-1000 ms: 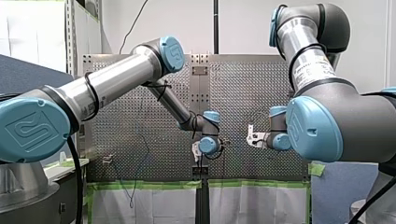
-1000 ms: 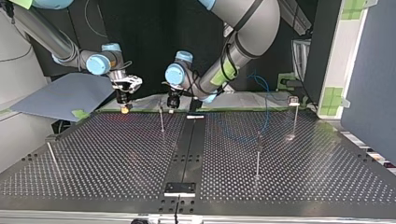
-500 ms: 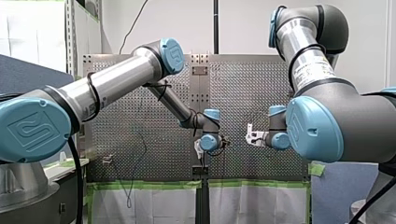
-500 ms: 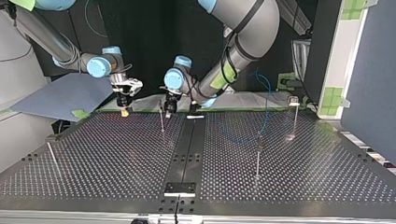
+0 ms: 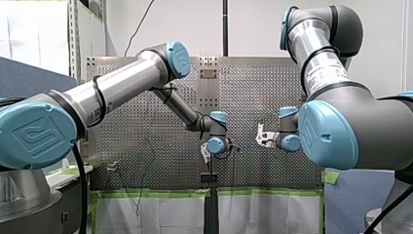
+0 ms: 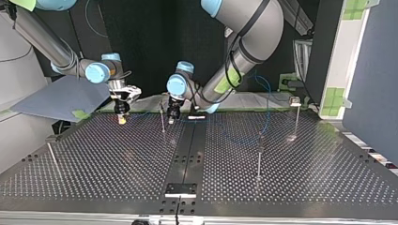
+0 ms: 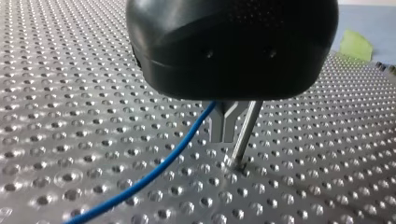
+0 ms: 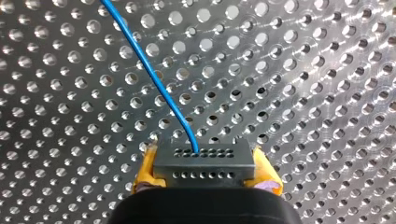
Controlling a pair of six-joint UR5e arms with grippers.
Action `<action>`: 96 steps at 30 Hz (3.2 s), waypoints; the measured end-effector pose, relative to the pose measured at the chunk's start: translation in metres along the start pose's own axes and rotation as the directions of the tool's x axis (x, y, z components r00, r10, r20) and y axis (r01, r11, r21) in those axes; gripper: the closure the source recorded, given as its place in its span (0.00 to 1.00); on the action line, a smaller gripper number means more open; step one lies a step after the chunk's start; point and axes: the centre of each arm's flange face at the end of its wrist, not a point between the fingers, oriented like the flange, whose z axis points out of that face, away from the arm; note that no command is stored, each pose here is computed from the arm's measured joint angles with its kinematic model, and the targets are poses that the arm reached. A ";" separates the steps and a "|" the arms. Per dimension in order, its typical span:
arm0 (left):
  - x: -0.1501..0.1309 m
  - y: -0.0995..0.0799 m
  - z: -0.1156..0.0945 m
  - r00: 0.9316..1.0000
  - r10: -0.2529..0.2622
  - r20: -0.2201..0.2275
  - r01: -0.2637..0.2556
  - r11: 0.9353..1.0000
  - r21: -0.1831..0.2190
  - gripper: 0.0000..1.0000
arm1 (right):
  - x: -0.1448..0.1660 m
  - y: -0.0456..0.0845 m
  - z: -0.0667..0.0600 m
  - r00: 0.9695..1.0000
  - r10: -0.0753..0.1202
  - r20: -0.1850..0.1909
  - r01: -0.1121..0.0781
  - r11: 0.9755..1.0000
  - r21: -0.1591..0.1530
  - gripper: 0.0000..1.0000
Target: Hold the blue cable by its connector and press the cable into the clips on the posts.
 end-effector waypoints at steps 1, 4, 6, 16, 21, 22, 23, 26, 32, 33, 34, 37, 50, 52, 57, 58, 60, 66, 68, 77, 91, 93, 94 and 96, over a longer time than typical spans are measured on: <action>-0.001 0.001 0.001 1.000 0.001 0.001 -0.001 1.000 -0.003 1.00 | 0.001 0.000 0.001 1.000 0.000 -0.002 0.000 1.000 0.000 1.00; -0.002 0.004 0.002 1.000 0.012 -0.002 -0.012 1.000 -0.012 1.00 | 0.003 0.001 0.003 1.000 0.000 -0.008 0.000 1.000 0.000 1.00; -0.002 0.006 0.002 1.000 0.021 -0.004 -0.021 1.000 -0.016 1.00 | 0.004 0.002 0.005 1.000 0.001 -0.012 -0.001 1.000 -0.001 1.00; -0.004 0.010 0.003 0.999 0.032 -0.003 -0.032 0.999 -0.030 1.00 | 0.009 0.006 0.009 1.000 0.003 -0.021 -0.003 1.000 -0.003 1.00; -0.003 0.012 0.002 0.999 0.046 -0.012 -0.047 0.998 -0.044 0.84 | 0.009 0.007 0.010 1.000 0.003 -0.022 -0.003 1.000 -0.004 1.00; -0.003 0.012 0.002 0.999 0.050 -0.015 -0.051 0.998 -0.048 0.68 | 0.009 0.007 0.010 1.000 0.003 -0.021 -0.004 1.000 -0.004 1.00; -0.003 0.013 0.001 0.998 0.055 -0.019 -0.056 0.997 -0.051 0.60 | 0.009 0.007 0.010 1.000 0.004 -0.021 -0.004 1.000 -0.004 1.00; -0.002 0.015 -0.001 0.997 0.074 -0.034 -0.076 0.995 -0.063 0.56 | 0.008 0.007 0.009 1.000 0.003 -0.017 -0.003 1.000 -0.005 1.00; 0.001 0.017 -0.006 0.988 0.130 -0.077 -0.136 0.987 -0.080 0.47 | 0.008 0.007 0.009 1.000 0.001 -0.010 -0.001 1.000 -0.005 1.00; 0.002 0.017 -0.007 0.986 0.142 -0.088 -0.149 0.986 -0.077 0.47 | 0.008 0.007 0.009 1.000 0.001 -0.010 -0.001 1.000 -0.005 1.00; 0.002 0.017 -0.008 0.984 0.151 -0.096 -0.159 0.985 -0.073 0.36 | 0.008 0.007 0.008 1.000 0.001 -0.009 -0.001 1.000 -0.004 1.00; 0.005 0.015 -0.010 0.976 0.181 -0.118 -0.188 0.981 -0.049 0.07 | 0.008 0.007 0.008 1.000 0.000 -0.008 0.000 1.000 -0.004 1.00; 0.010 0.015 -0.024 0.957 0.216 -0.195 -0.236 0.968 -0.085 0.00 | 0.007 0.007 0.008 1.000 0.002 0.001 -0.002 1.000 0.002 1.00; 0.008 0.015 -0.026 0.955 0.216 -0.205 -0.240 0.965 -0.101 0.00 | 0.006 0.007 0.007 1.000 0.002 0.004 -0.002 1.000 0.002 1.00; -0.012 0.003 -0.028 0.960 0.211 -0.182 -0.231 0.968 -0.097 0.00 | 0.006 0.006 0.007 1.000 0.004 0.007 -0.004 1.000 0.003 1.00; -0.016 -0.001 -0.029 0.963 0.208 -0.173 -0.226 0.970 -0.093 0.00 | 0.006 0.007 0.007 1.000 0.004 0.008 -0.004 1.000 0.002 1.00; -0.027 -0.011 -0.030 0.970 0.195 -0.148 -0.209 0.974 -0.085 0.00 | 0.006 0.007 0.007 1.000 0.005 0.009 -0.005 1.000 0.002 1.00; -0.045 -0.043 -0.044 0.977 0.177 -0.116 -0.185 0.980 -0.069 0.00 | 0.005 0.006 0.006 1.000 0.006 0.014 -0.006 1.000 0.003 1.00; -0.045 -0.052 -0.050 0.979 0.171 -0.115 -0.179 0.982 -0.066 0.00 | 0.005 0.006 0.006 1.000 0.006 0.015 -0.006 1.000 0.003 1.00; -0.034 -0.079 -0.074 0.974 0.180 -0.140 -0.191 0.979 -0.073 0.00 | 0.005 0.005 0.006 1.000 0.005 0.018 -0.005 1.000 0.009 1.00; -0.022 -0.051 -0.086 0.946 0.267 -0.186 -0.299 0.938 -0.175 0.00 | 0.004 0.005 0.005 1.000 0.004 0.026 -0.004 1.000 0.008 1.00; -0.020 -0.053 -0.088 0.942 0.277 -0.190 -0.309 0.936 -0.168 0.00 | 0.003 0.005 0.005 1.000 0.004 0.028 -0.004 1.000 0.008 1.00; -0.020 -0.055 -0.089 0.941 0.281 -0.191 -0.312 0.936 -0.160 0.00 | 0.003 0.005 0.005 1.000 0.004 0.028 -0.004 1.000 0.008 1.00; -0.018 -0.059 -0.090 0.938 0.287 -0.194 -0.316 0.938 -0.140 0.00 | 0.003 0.005 0.005 1.000 0.004 0.030 -0.005 1.000 0.008 1.00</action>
